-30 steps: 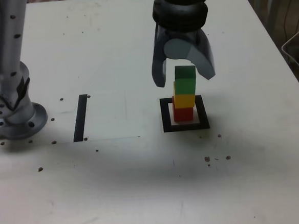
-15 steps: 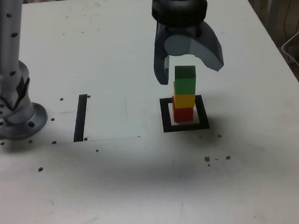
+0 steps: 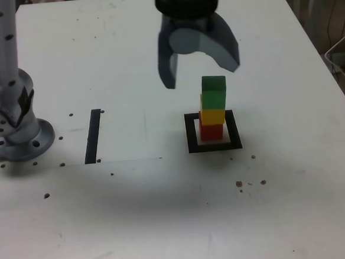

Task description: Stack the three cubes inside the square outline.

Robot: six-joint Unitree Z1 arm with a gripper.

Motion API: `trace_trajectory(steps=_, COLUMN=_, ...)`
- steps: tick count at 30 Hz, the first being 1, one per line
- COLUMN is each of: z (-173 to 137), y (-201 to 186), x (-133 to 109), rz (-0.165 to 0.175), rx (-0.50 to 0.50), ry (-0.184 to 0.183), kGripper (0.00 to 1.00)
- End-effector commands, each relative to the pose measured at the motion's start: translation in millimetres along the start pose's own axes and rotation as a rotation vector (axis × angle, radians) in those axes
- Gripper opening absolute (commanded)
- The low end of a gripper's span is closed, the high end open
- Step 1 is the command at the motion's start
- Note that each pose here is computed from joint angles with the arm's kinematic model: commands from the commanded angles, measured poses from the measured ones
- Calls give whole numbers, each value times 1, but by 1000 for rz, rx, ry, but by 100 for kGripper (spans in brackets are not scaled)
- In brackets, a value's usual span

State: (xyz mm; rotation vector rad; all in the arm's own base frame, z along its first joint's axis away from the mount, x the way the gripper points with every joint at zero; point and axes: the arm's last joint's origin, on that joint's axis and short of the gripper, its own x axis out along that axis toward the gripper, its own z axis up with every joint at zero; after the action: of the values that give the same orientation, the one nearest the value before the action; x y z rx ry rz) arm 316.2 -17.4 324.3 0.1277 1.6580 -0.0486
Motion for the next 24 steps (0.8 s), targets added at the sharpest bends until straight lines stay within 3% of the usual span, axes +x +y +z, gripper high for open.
trace_trajectory(steps=1, z=-13, y=1, x=-8, rz=1, rx=-1, ry=-18, kGripper=99)
trace_trajectory(steps=5, z=-37, y=2, x=-14, rz=-13, rx=-6, ry=-34, kGripper=99)
trace_trajectory(steps=13, z=-73, y=10, x=-2, rz=-48, rx=-41, ry=16, kGripper=99)
trace_trajectory(steps=18, z=-87, y=14, x=17, rz=-41, rx=-62, ry=54, kGripper=99)
trace_trajectory(steps=24, z=-101, y=16, x=50, rz=-27, rx=-73, ry=45, kGripper=99)
